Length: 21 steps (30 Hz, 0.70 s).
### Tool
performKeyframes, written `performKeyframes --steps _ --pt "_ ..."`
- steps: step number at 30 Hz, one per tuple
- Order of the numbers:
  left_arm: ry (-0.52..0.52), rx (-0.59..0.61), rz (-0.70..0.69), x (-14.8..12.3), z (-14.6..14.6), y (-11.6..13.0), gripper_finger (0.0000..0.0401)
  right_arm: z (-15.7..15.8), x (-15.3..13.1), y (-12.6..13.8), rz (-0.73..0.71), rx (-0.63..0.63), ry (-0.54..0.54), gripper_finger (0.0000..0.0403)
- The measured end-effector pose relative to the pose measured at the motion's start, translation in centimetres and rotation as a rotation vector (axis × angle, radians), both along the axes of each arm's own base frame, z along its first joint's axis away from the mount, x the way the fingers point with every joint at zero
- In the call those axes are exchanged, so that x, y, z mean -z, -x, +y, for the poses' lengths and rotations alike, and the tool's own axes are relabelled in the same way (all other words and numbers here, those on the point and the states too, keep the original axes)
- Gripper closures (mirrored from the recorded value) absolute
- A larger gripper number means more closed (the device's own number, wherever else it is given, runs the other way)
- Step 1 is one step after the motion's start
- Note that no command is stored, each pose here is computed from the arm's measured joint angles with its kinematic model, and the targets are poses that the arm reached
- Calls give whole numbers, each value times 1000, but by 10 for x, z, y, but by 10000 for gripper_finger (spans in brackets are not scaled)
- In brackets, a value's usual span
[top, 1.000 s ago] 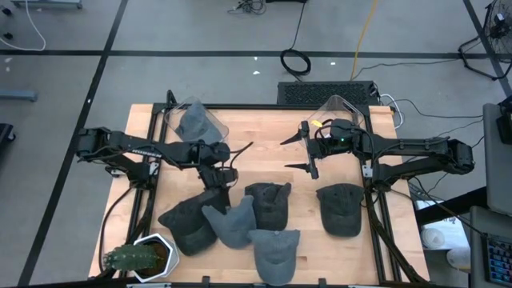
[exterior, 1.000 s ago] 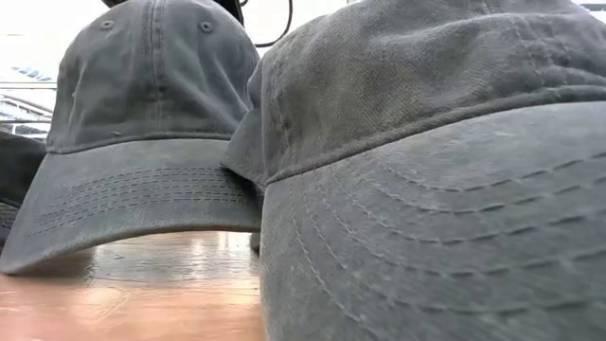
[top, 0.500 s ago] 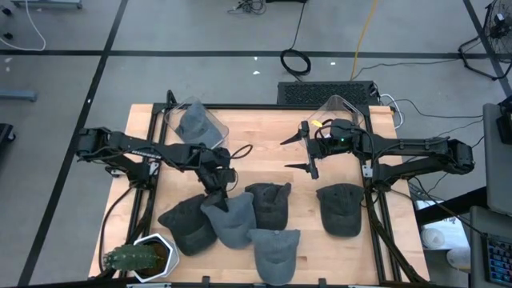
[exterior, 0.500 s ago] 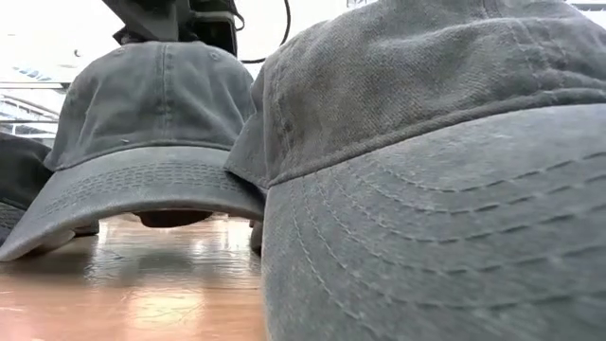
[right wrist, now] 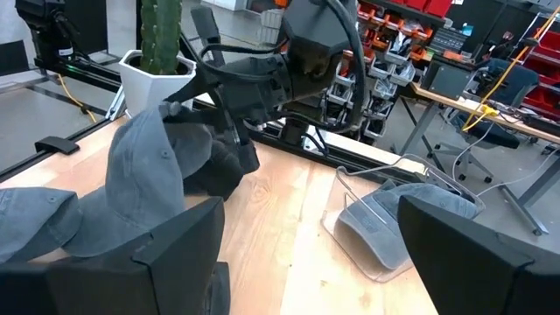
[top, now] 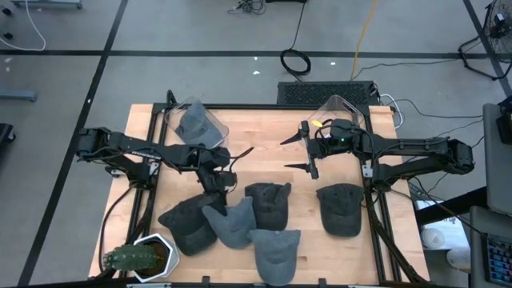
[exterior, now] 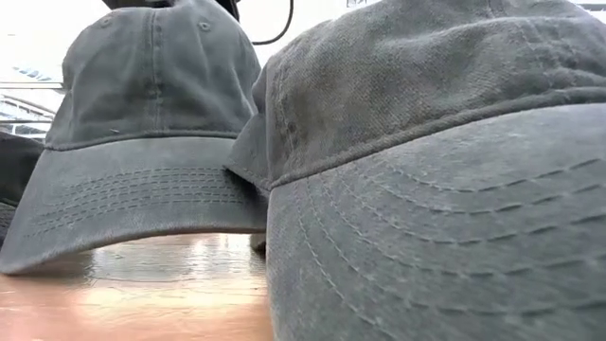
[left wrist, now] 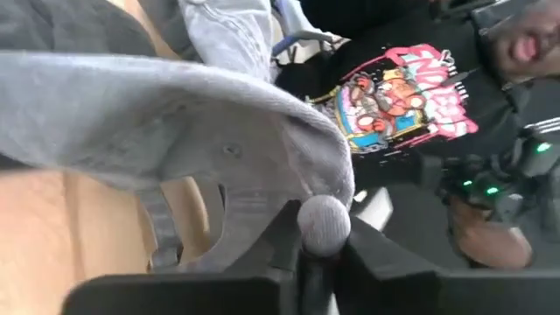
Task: Pick & Place hat
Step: Put the left blue cap into the left transparent bin
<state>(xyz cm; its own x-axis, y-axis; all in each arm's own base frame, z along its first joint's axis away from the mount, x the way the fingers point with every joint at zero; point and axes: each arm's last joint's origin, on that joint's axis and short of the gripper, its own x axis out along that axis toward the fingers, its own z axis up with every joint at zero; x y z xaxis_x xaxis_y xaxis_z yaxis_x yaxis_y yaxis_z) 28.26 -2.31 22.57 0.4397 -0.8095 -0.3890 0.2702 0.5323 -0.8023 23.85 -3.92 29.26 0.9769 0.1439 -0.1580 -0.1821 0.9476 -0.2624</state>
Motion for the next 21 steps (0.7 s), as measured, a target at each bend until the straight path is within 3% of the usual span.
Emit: performKeyframes --steps 5,10,15,21 --pt "18 -48 23 -9 1 4 370 0 0 0 0 0 0 74" --pt "-17 -124 -70 -45 10 18 370 0 0 0 -1 0 0 74" --pt "-163 -284 -143 -93 24 46 370 0 0 0 -3 0 1 74" --pt "-423 -491 -89 -144 42 82 370 0 0 0 -3 0 2 74"
